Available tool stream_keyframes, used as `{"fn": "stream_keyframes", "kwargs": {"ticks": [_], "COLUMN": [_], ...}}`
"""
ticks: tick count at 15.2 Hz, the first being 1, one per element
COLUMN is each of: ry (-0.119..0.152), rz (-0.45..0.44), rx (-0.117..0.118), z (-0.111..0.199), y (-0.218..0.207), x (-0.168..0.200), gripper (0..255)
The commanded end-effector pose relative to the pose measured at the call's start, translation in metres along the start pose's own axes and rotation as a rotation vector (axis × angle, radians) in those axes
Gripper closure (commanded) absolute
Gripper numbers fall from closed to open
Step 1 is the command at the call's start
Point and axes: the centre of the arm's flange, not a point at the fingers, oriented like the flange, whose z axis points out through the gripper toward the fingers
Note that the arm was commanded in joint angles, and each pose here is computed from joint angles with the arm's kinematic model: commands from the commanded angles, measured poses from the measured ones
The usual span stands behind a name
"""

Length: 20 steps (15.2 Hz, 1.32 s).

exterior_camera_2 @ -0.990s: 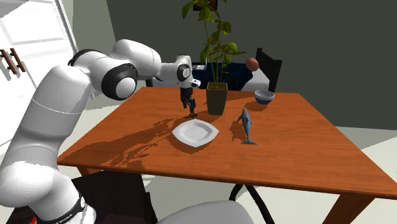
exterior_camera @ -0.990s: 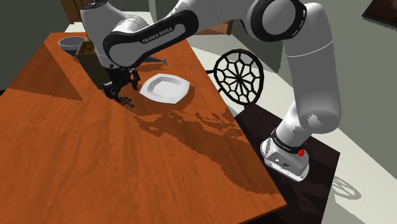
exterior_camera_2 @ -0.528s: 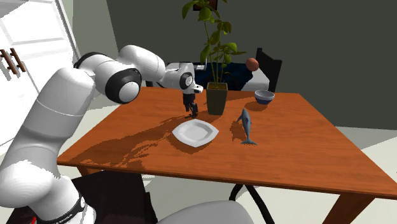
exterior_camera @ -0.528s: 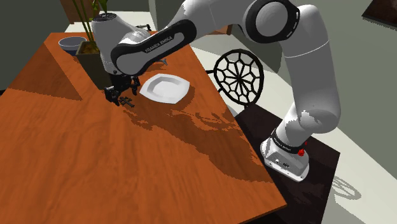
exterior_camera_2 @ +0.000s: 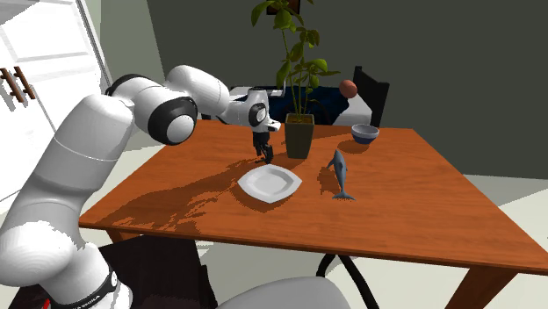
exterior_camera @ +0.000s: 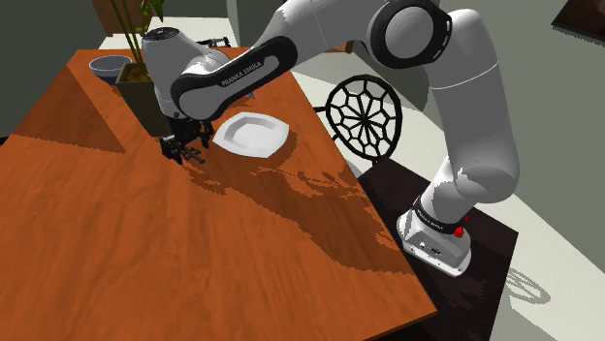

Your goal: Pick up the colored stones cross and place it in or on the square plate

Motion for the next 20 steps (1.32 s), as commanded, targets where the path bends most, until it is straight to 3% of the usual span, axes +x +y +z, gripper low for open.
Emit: {"fn": "stream_keyframes", "kwargs": {"ticks": [1,2,11,20], "ry": [0.000,0.000,0.000,0.000], "rz": [0.000,0.000,0.000,0.000], "rx": [0.000,0.000,0.000,0.000], "z": [0.000,0.000,0.000,-0.047], "y": [0.000,0.000,0.000,0.000], "x": [0.000,0.000,0.000,0.003], "gripper": [0,255,255,255]}}
